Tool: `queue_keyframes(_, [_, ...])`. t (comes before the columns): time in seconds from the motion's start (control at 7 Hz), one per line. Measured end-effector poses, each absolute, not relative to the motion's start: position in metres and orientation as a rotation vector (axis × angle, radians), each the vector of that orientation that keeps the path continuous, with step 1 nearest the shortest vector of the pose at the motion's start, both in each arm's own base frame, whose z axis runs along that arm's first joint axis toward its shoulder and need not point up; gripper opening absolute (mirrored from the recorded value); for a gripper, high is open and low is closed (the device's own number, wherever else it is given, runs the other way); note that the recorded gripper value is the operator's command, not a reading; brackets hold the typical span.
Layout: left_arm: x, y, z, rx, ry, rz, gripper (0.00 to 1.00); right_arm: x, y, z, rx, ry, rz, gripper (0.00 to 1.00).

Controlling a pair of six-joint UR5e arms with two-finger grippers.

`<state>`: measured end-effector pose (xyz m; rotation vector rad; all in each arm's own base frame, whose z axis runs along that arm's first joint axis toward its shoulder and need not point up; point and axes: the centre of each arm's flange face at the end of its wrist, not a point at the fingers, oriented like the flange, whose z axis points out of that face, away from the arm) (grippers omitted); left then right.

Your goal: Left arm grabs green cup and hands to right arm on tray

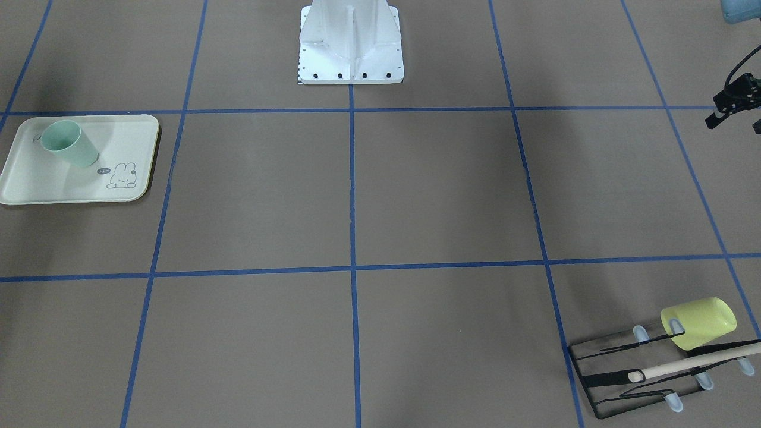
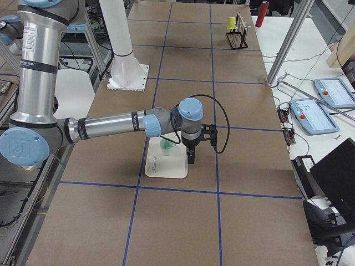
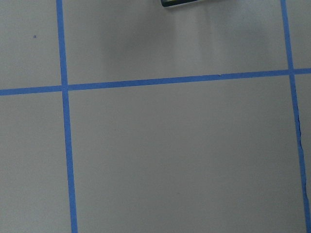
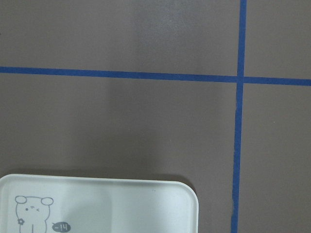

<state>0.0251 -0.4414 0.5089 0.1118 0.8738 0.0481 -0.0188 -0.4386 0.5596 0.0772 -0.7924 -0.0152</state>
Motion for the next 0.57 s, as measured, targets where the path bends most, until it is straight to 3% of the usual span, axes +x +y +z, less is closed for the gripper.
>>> queue_keyframes(0.57, [0.0250, -0.4427, 0.5074, 0.120, 0.861, 0.049, 1.00, -0.0184, -0.4423, 0.5597, 0.090, -0.780, -0.021, 1.00])
